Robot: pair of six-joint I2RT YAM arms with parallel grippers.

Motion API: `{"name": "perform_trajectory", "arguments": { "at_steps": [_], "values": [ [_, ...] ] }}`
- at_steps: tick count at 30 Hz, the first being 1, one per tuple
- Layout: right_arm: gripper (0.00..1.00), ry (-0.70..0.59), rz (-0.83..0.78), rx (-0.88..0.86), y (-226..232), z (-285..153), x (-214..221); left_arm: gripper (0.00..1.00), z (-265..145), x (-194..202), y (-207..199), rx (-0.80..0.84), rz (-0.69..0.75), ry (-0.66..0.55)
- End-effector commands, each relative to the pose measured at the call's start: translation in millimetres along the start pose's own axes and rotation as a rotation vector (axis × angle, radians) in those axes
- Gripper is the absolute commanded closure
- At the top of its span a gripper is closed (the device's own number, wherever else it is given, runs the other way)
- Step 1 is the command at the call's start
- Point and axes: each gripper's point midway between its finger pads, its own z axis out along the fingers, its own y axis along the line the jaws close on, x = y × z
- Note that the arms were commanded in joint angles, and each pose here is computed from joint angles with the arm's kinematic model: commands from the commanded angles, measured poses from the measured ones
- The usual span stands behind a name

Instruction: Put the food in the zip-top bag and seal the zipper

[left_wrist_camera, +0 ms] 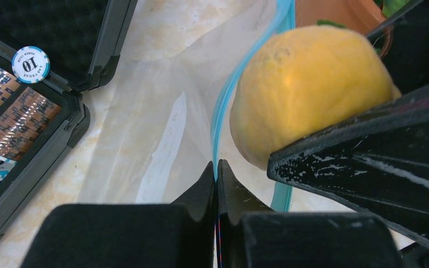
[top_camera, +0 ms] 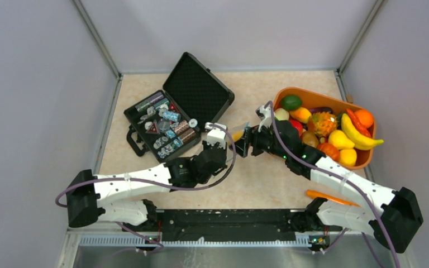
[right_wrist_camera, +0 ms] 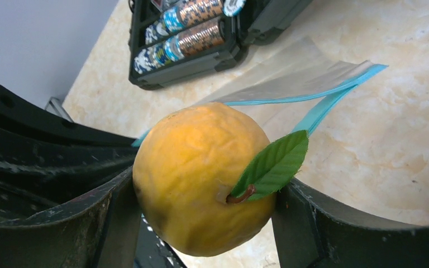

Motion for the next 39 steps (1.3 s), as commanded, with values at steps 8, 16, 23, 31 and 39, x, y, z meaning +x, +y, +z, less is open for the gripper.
{"name": "perform_trajectory", "arguments": {
  "at_steps": [8, 16, 23, 31, 39],
  "values": [
    [0.75, -0.028, -0.114, 0.074, -11.4, 5.1, -4.1, 1.00, -16.7, -49.3, -22.1, 0.137, -0.096, -0.100],
    [0.71, -0.110, -0.210, 0.046, 6.1, 8.0, -22.2, 1.00, -16.7, -45.3, -35.8, 0.200, -0.077, -0.062],
    [0.56, -0.180, -0.056, 0.170, -11.4, 7.3, -33.1, 1.00, -21.7, -47.6, -31.5, 0.198, -0.109, -0.070],
    [0.31, -0.031, -0.238, 0.058, 9.0, 8.0, -22.0, 1.00, -30.3, -71.2, -29.9, 0.259, -0.194, -0.108],
    [0.12, -0.056, -0.228, -0.031, 40.4, -15.8, -47.3, 1.00, -23.5, -68.3, -8.2, 0.211, -0.283, -0.107]
  ]
}}
